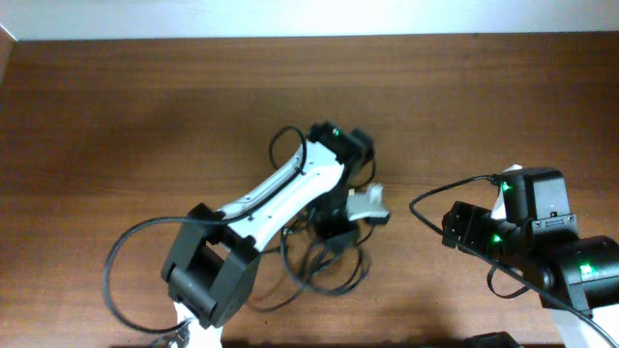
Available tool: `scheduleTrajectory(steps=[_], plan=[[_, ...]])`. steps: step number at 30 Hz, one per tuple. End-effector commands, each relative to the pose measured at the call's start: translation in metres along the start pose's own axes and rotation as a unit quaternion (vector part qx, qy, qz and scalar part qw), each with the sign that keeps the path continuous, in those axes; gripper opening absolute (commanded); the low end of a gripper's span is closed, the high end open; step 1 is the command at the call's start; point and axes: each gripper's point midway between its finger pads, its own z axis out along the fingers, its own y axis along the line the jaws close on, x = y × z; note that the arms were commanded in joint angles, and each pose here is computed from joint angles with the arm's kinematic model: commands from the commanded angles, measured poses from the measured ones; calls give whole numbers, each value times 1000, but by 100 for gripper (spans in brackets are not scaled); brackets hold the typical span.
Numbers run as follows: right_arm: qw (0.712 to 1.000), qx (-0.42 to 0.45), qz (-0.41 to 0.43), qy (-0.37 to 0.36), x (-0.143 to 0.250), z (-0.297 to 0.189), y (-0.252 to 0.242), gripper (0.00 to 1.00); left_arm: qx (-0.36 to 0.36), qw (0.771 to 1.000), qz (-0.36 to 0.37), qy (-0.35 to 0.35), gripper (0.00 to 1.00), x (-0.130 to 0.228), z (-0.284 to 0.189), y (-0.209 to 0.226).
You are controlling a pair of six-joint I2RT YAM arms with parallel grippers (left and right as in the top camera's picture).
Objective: Untangle cables
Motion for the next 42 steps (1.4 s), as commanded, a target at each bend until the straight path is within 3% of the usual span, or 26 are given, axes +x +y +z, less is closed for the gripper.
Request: scheduleTrajectory(steps=[1, 5, 9, 11, 13, 15, 19, 22, 27, 30, 38, 42], plan=[[999, -37, -36, 8, 3, -3, 12, 88, -46, 989, 26, -138, 0, -52, -75, -17], [993, -89, -79, 11, 4, -6, 30, 88, -14, 958, 89, -271, 0, -94, -145, -60], [986, -131, -98, -24, -12, -9, 49, 88, 61, 924, 152, -346, 0, -108, -184, -107], [989, -102, -93, -51, -33, 0, 44, 88, 58, 909, 178, -373, 0, -106, -207, -124], [996, -43, -59, -49, -41, 14, 27, 87, 24, 898, 193, -395, 0, -90, -231, -137], [997, -33, -57, -44, -43, 18, 24, 88, -51, 900, 159, -403, 0, -68, -250, -122], [997, 6, -55, -55, -46, 18, 11, 88, -159, 847, 114, -495, 0, 13, -329, -116], [997, 13, -54, -56, -46, 18, 8, 88, -207, 826, 68, -520, 0, 49, -352, -102], [998, -22, -53, -40, -40, 19, 20, 88, -199, 832, 33, -516, 0, 59, -349, -94], [980, -153, -120, -33, -35, 8, 66, 84, -184, 842, 26, -507, 0, 61, -341, -97], [975, -173, -128, -63, -34, -11, 70, 83, -200, 838, 23, -507, 0, 61, -344, -92], [970, -182, -133, -94, -31, -31, 69, 84, -225, 833, -23, -505, 0, 65, -348, -77]])
